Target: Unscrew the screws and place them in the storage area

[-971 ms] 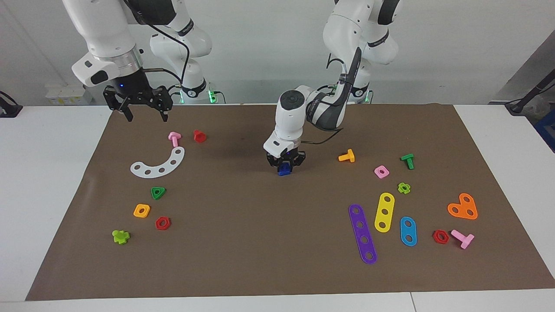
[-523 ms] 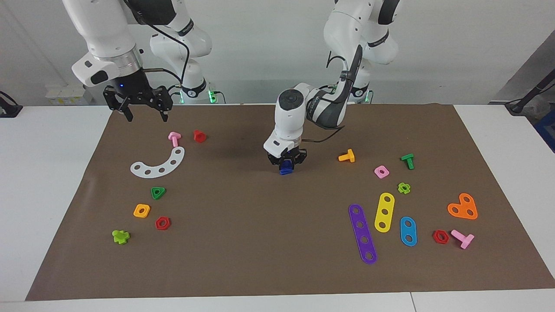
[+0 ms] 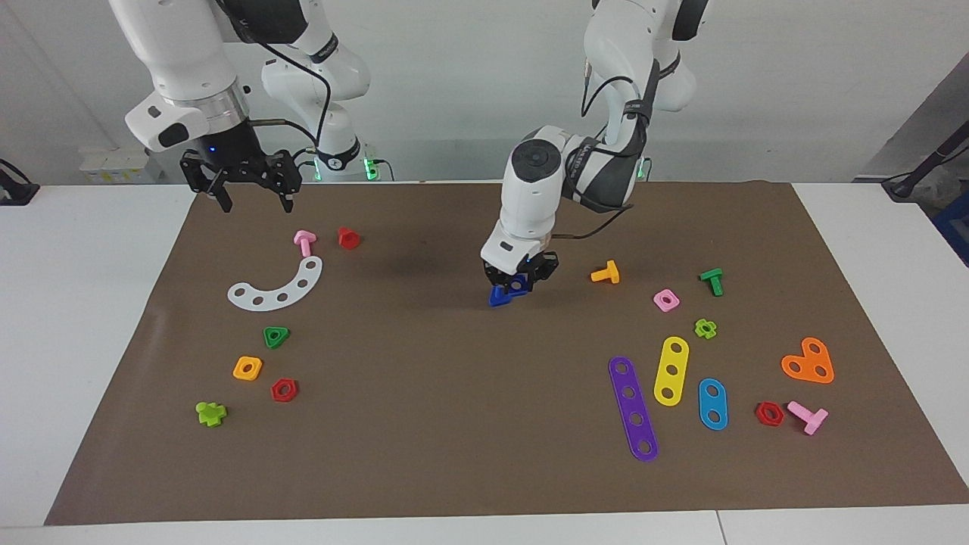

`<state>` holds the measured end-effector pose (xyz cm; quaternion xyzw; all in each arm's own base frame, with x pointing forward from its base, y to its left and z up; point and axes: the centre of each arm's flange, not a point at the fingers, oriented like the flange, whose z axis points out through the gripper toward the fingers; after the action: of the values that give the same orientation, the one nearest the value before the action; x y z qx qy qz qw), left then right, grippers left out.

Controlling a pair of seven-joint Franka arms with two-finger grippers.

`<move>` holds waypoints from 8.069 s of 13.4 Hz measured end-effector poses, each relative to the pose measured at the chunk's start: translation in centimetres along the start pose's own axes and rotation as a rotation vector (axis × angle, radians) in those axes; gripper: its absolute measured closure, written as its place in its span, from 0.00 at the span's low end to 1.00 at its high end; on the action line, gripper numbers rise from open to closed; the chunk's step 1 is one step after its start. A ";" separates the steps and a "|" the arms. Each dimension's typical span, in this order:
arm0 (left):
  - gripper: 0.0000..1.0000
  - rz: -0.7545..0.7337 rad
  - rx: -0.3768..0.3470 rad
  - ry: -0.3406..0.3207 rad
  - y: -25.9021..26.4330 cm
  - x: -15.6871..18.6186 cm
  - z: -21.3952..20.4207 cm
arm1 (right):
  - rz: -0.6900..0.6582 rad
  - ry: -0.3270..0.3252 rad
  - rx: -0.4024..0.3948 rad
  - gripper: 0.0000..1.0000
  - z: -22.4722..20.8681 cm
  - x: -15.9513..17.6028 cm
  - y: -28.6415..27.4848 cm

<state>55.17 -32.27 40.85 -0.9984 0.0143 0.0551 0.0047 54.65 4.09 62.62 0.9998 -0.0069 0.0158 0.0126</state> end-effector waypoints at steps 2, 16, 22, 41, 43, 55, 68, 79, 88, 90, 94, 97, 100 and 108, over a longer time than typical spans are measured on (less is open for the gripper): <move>0.53 0.026 -0.010 -0.030 -4.3 1.6 0.9 | -0.016 -0.009 0.001 0.00 0.8 -0.3 -0.8; 0.00 0.146 -0.059 0.083 -12.8 1.8 6.3 | 0.023 0.051 0.049 0.00 16.2 -4.3 -25.2; 0.00 0.140 -0.044 -0.042 -14.3 0.1 -0.9 | 0.063 0.071 0.092 0.00 25.2 -6.8 -35.2; 0.00 -0.112 0.011 0.137 -29.5 -6.1 -17.3 | -0.005 0.137 0.044 0.81 29.0 -7.1 -37.6; 0.00 -0.111 0.012 0.139 -29.4 -6.3 -17.4 | 0.041 0.159 0.052 0.81 27.6 -4.5 -34.8; 0.00 -0.120 0.010 0.141 -30.0 -6.3 -17.5 | 0.071 0.033 -0.037 0.81 29.0 4.4 -13.3; 0.00 -0.130 0.009 0.140 -30.5 -6.3 -17.5 | 0.083 -0.011 -0.038 0.30 28.8 4.5 -4.1; 0.00 -0.133 0.008 0.140 -30.6 -6.3 -17.5 | 0.136 0.158 0.003 0.00 4.2 6.2 -2.5; 0.00 -0.133 0.008 0.140 -30.6 -6.3 -17.5 | 0.139 0.060 0.024 0.00 -1.5 -0.7 0.6; 0.00 -0.133 0.008 0.140 -30.6 -6.3 -17.5 | 0.141 0.059 0.024 0.00 -1.4 -0.7 0.7; 0.00 -0.133 0.008 0.140 -30.6 -6.3 -17.5 | 0.141 0.033 0.034 0.00 -1.9 -0.2 0.6; 0.00 -0.133 0.008 0.140 -30.6 -6.3 -17.5 | 0.137 -0.006 0.029 0.00 -1.3 0.0 0.3; 0.00 -0.133 0.008 0.140 -30.6 -6.3 -17.5 | 0.137 -0.013 0.029 0.00 -1.2 -0.1 0.3; 0.00 -0.133 0.008 0.140 -30.6 -6.3 -17.5 | 0.136 -0.013 0.029 0.00 -1.2 -0.1 0.3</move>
<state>51.75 -1.68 59.13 -0.9985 -0.0516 -0.0153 0.0115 54.50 3.85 63.84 0.9972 -0.0744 0.0101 -0.0031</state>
